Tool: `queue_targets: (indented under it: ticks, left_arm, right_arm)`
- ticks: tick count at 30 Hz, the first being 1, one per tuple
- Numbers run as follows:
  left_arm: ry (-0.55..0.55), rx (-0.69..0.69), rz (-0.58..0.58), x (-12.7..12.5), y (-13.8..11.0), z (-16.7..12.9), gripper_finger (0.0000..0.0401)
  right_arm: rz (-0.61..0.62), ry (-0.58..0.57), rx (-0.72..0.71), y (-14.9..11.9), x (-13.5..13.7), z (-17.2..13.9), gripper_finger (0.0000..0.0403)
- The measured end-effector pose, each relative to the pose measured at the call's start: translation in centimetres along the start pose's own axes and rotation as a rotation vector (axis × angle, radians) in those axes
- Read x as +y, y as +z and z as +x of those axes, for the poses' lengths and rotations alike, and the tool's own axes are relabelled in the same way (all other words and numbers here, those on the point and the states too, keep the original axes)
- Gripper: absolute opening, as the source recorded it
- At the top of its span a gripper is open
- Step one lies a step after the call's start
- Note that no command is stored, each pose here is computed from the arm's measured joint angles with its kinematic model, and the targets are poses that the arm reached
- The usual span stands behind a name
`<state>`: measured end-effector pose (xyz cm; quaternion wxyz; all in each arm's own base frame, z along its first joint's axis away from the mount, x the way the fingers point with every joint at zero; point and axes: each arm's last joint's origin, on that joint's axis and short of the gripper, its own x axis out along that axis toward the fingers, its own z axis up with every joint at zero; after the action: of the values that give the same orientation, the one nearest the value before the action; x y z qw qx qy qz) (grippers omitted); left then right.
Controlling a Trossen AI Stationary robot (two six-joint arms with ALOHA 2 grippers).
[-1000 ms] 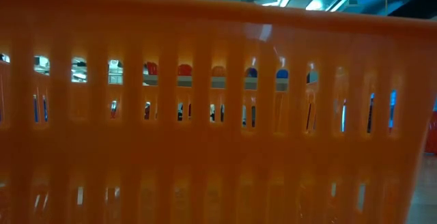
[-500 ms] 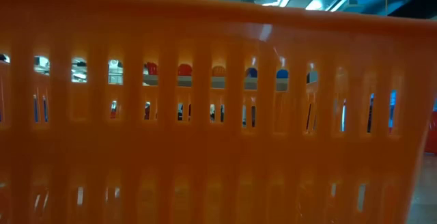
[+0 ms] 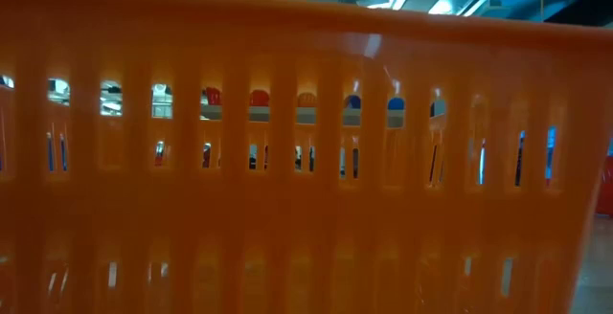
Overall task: Stack baskets on shelf by color
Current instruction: Stack the top red basket into the red basket on the shelf
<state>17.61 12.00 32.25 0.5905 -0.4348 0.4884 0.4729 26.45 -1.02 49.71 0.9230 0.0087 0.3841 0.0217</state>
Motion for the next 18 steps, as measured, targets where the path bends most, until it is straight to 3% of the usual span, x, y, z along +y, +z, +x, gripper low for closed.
queue_targets:
  ticks: [9, 15, 18]
  left_arm:
    - [-0.013, 0.112, -0.167, 2.1, 2.5, 5.8, 0.0103]
    - [-0.036, 0.091, -0.028, 2.4, 2.5, 7.9, 0.0103]
    - [0.008, 0.038, -0.061, 2.5, 2.7, 8.1, 0.0103]
  right_arm:
    - [-0.037, 0.051, 0.022, -0.2, 0.2, 0.0, 0.0000]
    - [-0.053, 0.053, 0.022, -0.2, 0.1, 0.0, 0.0000]
    - [-0.062, 0.052, 0.021, -0.2, 0.1, 0.0, 0.0000]
